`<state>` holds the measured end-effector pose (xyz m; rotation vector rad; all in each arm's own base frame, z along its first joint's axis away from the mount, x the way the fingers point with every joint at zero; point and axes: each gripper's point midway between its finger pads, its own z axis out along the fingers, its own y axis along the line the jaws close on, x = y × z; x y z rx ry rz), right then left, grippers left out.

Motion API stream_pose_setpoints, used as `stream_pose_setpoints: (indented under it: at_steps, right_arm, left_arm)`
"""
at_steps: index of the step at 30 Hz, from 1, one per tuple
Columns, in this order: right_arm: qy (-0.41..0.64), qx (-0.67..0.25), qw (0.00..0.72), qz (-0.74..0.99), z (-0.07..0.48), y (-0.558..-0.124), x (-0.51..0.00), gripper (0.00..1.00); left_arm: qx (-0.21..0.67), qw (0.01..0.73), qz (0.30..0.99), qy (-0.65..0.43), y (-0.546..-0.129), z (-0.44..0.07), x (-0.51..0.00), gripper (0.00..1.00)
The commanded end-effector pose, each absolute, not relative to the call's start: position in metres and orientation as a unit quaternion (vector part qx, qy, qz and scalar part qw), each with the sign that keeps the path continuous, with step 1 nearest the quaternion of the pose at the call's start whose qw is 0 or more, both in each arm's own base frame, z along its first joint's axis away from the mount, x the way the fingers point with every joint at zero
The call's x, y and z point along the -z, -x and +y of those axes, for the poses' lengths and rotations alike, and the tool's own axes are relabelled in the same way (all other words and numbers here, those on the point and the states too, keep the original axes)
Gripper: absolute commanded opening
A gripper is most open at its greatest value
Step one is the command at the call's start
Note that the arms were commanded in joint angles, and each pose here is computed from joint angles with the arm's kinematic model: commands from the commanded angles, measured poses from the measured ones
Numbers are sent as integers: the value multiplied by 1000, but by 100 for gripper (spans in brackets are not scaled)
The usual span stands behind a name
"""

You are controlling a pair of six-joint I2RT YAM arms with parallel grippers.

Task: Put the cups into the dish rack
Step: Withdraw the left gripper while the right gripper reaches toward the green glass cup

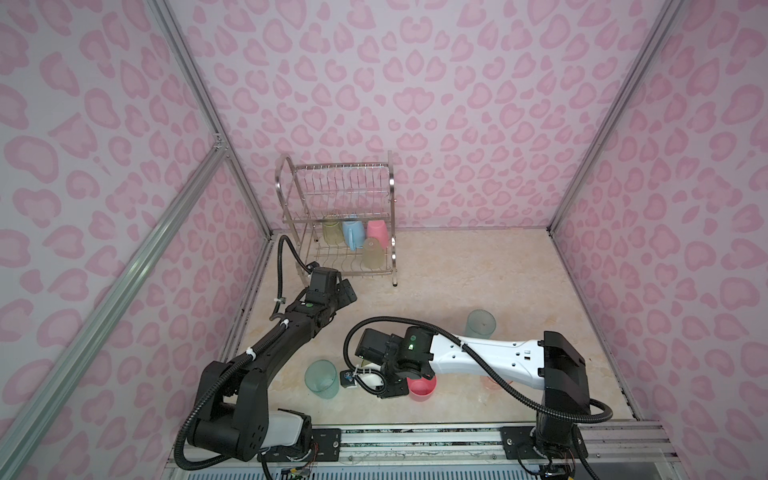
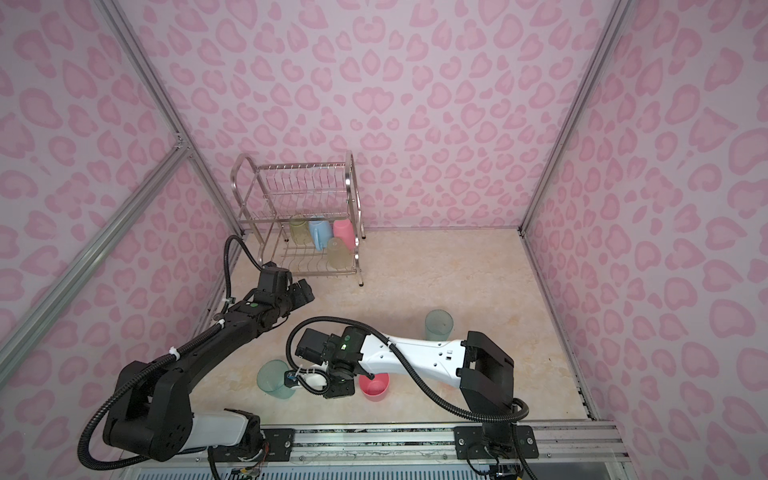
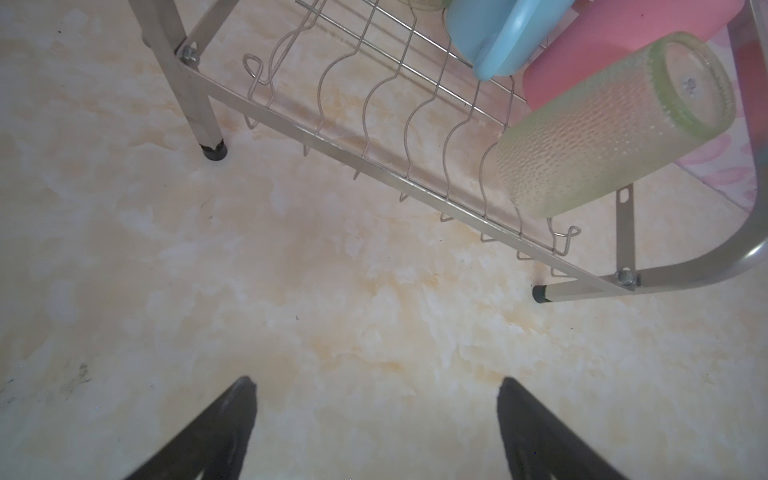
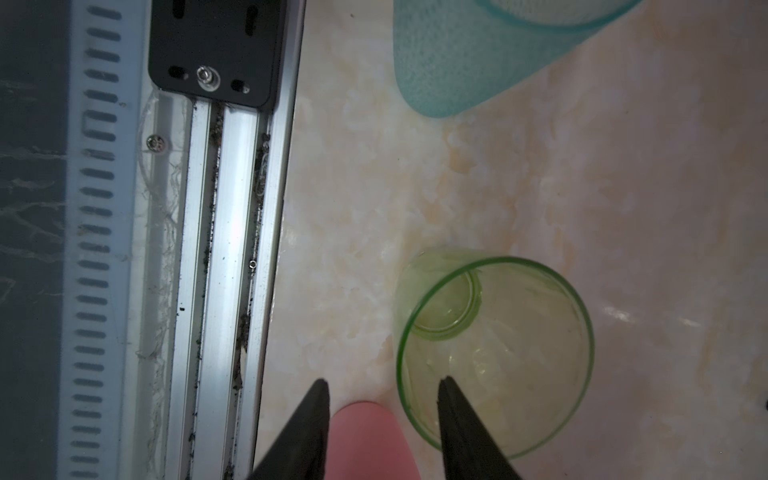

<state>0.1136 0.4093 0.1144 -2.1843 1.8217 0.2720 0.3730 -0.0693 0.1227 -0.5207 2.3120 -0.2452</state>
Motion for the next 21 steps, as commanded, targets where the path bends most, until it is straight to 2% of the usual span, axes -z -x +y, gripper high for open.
stream_pose_setpoints:
  at_steps: [1, 17, 21]
  right_arm:
    - [765, -86, 125, 625, 406, -113, -106, 41]
    - [767, -73, 120, 626, 410, -117, -97, 1]
    - [764, -79, 136, 626, 410, -119, -103, 0]
  left_arm:
    - [98, 375, 899, 201, -375, -69, -123, 92]
    - [105, 379, 896, 207, -376, -67, -128, 92]
    - [114, 380, 893, 210, -376, -69, -134, 91]
